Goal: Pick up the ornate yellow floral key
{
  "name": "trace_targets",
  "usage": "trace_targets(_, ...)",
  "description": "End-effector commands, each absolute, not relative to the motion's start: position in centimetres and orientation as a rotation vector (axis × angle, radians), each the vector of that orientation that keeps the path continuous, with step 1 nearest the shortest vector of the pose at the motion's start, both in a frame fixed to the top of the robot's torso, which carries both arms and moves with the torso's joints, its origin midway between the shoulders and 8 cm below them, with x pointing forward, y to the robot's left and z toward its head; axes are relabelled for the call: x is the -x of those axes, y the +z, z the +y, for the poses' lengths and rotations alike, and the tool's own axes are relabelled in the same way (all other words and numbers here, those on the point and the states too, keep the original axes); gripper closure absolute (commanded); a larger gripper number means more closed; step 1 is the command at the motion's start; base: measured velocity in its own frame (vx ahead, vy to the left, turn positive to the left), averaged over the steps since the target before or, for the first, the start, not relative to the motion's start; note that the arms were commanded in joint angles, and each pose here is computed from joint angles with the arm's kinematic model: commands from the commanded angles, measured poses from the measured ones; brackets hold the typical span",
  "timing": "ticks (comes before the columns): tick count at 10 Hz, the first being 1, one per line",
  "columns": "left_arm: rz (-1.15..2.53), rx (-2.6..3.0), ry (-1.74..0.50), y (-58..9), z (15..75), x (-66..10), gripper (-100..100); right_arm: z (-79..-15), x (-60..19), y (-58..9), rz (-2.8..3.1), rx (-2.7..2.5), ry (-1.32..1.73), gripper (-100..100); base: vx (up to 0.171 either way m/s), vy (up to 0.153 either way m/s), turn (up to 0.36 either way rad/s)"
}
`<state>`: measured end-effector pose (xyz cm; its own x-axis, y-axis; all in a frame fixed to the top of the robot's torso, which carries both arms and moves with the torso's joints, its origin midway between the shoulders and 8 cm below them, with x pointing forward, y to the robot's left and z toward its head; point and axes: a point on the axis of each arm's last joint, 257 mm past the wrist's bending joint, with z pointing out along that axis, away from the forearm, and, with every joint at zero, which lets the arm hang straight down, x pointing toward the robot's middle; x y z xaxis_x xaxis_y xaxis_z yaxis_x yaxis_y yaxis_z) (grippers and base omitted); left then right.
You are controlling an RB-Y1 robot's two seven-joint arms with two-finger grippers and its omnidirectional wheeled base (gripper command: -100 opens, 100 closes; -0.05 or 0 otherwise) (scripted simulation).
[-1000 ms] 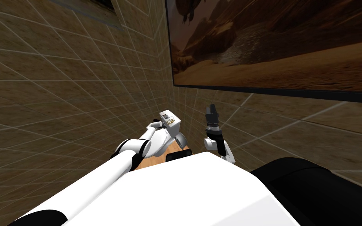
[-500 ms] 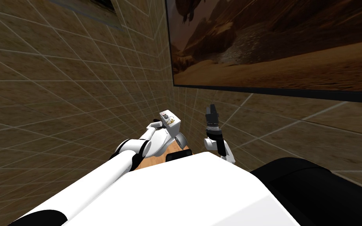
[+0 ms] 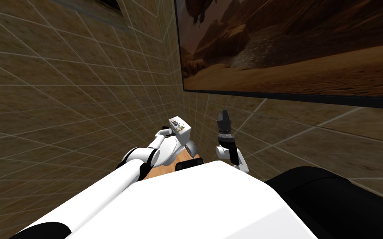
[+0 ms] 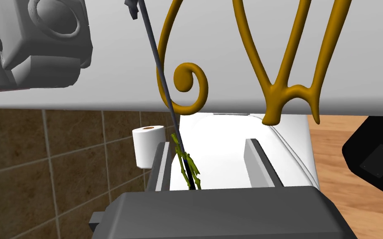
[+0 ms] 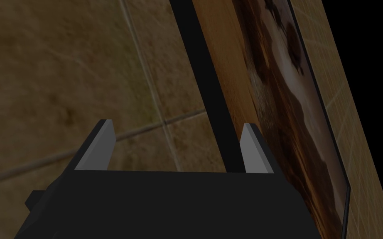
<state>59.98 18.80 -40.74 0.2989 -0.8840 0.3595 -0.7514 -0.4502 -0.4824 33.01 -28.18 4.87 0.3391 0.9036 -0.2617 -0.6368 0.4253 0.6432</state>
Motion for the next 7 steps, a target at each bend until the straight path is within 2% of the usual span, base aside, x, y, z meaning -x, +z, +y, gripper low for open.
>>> trace_targets(1, 1.504, 2.343, -0.872, -40.74, 18.8, -59.98, 100, -28.18, -33.01, 4.87, 0.652, -0.475, 1.053, 0, 0.0, 0.0, 0.0)
trace_targets(4, 1.501, 2.341, -0.876, -40.59, 18.84, -60.12, 100, -28.18, -33.01, 4.87, 0.652, -0.475, 1.053, 0, 0.0, 0.0, 0.0)
trace_targets(5, 1.5, 2.341, -0.877, -40.57, 18.84, -60.14, 0, -28.18, -33.01, 4.87, 0.652, -0.475, 1.053, 0, 0.0, 0.0, 0.0)
trace_targets(6, 1.5, 2.341, -0.877, -40.57, 18.84, -60.14, 100, -28.18, -33.01, 4.87, 0.652, -0.475, 1.053, 0, 0.0, 0.0, 0.0)
trace_targets(7, 1.5, 2.341, -0.877, -40.56, 18.84, -60.15, 0, -28.18, -33.01, 4.87, 0.652, -0.475, 1.053, 0, 0.0, 0.0, 0.0)
